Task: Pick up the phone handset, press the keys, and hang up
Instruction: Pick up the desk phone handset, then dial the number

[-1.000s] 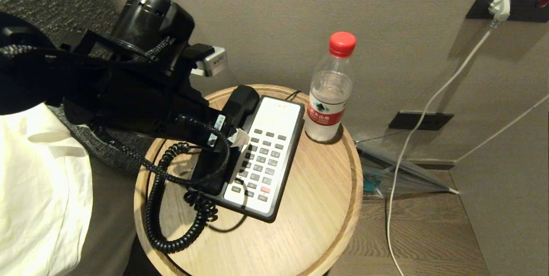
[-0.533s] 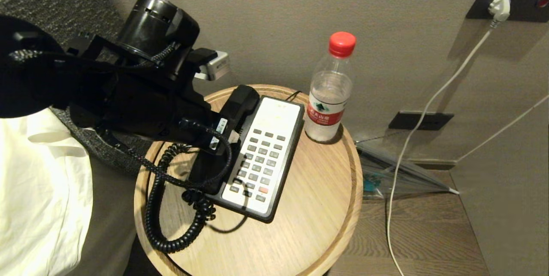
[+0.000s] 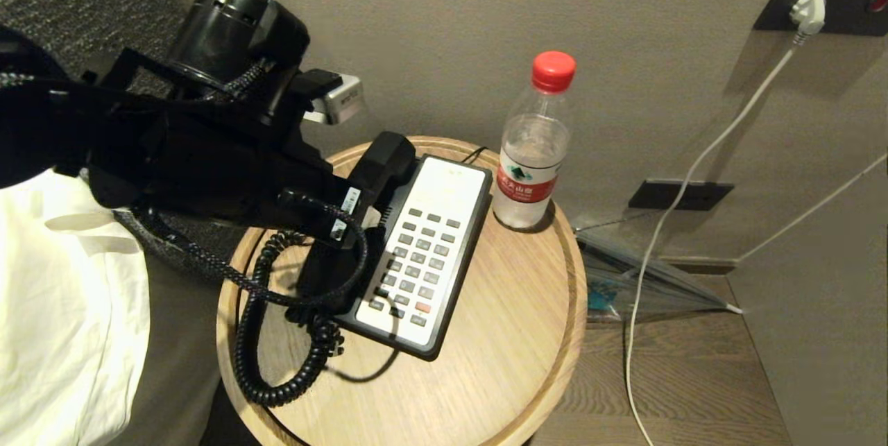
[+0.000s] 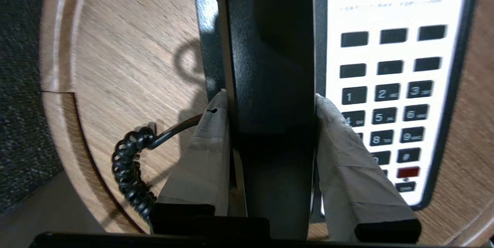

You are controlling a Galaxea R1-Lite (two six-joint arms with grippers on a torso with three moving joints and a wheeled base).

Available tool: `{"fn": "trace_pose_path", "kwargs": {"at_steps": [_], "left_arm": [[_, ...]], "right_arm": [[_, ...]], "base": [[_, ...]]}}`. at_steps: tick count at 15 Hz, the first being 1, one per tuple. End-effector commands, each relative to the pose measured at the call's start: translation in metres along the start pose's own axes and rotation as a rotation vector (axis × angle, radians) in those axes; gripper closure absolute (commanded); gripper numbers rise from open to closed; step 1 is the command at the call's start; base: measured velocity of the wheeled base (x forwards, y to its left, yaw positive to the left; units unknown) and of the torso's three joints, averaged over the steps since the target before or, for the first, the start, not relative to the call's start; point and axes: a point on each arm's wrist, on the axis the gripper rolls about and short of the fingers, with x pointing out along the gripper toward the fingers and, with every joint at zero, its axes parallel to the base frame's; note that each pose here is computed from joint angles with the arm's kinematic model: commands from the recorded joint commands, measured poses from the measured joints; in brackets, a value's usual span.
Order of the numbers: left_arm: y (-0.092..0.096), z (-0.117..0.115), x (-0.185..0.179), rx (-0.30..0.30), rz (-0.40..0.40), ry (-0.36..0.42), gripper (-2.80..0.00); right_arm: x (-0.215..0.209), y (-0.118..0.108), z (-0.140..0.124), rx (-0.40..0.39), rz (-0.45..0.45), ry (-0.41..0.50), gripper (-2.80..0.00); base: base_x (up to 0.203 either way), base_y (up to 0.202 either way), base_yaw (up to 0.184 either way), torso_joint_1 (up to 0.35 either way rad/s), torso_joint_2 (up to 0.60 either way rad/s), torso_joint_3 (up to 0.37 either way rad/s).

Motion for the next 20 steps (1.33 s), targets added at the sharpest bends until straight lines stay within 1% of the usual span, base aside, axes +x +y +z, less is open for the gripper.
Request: {"fn": "trace_pose_path", "kwargs": {"at_steps": [1, 2, 4, 5, 7, 8, 9, 10, 11, 13, 15, 16, 17, 18, 19, 20], "left_arm": [[0.003, 0.003, -0.019, -0.009, -0.002, -0.05, 0.0], [0.003, 0.004, -0.024, -0.011, -0.003, -0.063, 0.0], [0.007, 0.005, -0.046, -0.027, -0.01, -0.121, 0.0], [0.009, 0.004, -0.059, -0.054, -0.013, -0.157, 0.0], [0.011, 0.003, -0.069, -0.093, -0.021, -0.177, 0.0], [0.015, -0.001, -0.086, -0.128, -0.031, -0.214, 0.0], [0.02, -0.009, -0.111, -0.194, -0.05, -0.265, 0.0], [0.023, -0.016, -0.124, -0.253, -0.067, -0.29, 0.0], [0.024, -0.024, -0.132, -0.32, -0.094, -0.295, 0.0], [0.03, -0.051, -0.164, -0.465, -0.191, -0.337, 0.0], [0.036, -0.084, -0.195, -0.622, -0.323, -0.367, 0.0], [0.037, -0.098, -0.207, -0.675, -0.399, -0.37, 0.0], [0.038, -0.11, -0.216, -0.7, -0.481, -0.364, 0.0], [0.038, -0.119, -0.221, -0.711, -0.546, -0.352, 0.0], [0.038, -0.12, -0.222, -0.728, -0.567, -0.351, 0.0], [0.038, -0.12, -0.222, -0.728, -0.567, -0.352, 0.0]], "right_arm": [[-0.001, 0.0, -0.001, 0.0, 0.0, -0.011, 0.0], [-0.001, 0.0, -0.001, 0.0, 0.0, -0.011, 0.0], [-0.001, 0.0, -0.001, 0.0, 0.0, -0.011, 0.0], [-0.001, 0.0, -0.001, 0.0, -0.002, -0.011, 0.0], [-0.001, 0.0, -0.001, 0.0, 0.0, -0.011, 0.0], [-0.001, 0.0, -0.001, 0.0, 0.0, -0.011, 0.0], [-0.001, 0.0, -0.001, 0.0, 0.0, -0.011, 0.0], [-0.001, 0.0, -0.001, 0.0, 0.0, -0.011, 0.0], [-0.001, 0.0, -0.001, 0.0, 0.0, -0.011, 0.0], [-0.001, 0.0, -0.001, 0.0, 0.0, -0.011, 0.0], [-0.001, 0.0, -0.001, 0.0, 0.0, -0.011, 0.0], [-0.001, 0.0, -0.001, 0.0, 0.0, -0.011, 0.0], [-0.001, 0.0, -0.001, 0.0, 0.0, -0.011, 0.0], [-0.001, 0.0, -0.001, -0.003, 0.0, -0.011, 0.0], [-0.001, 0.0, -0.001, -0.003, 0.0, -0.011, 0.0], [-0.001, 0.0, -0.001, -0.003, 0.0, -0.011, 0.0]], "base": [[0.0, 0.0, 0.0, 0.0, 0.0, 0.0], [0.0, 0.0, 0.0, 0.0, 0.0, 0.0], [0.0, 0.0, 0.0, 0.0, 0.0, 0.0], [0.0, 0.0, 0.0, 0.0, 0.0, 0.0], [0.0, 0.0, 0.0, 0.0, 0.0, 0.0], [0.0, 0.0, 0.0, 0.0, 0.0, 0.0], [0.0, 0.0, 0.0, 0.0, 0.0, 0.0], [0.0, 0.0, 0.0, 0.0, 0.0, 0.0], [0.0, 0.0, 0.0, 0.0, 0.0, 0.0], [0.0, 0.0, 0.0, 0.0, 0.0, 0.0], [0.0, 0.0, 0.0, 0.0, 0.0, 0.0], [0.0, 0.0, 0.0, 0.0, 0.0, 0.0], [0.0, 0.0, 0.0, 0.0, 0.0, 0.0], [0.0, 0.0, 0.0, 0.0, 0.0, 0.0], [0.0, 0.0, 0.0, 0.0, 0.0, 0.0], [0.0, 0.0, 0.0, 0.0, 0.0, 0.0]]}}
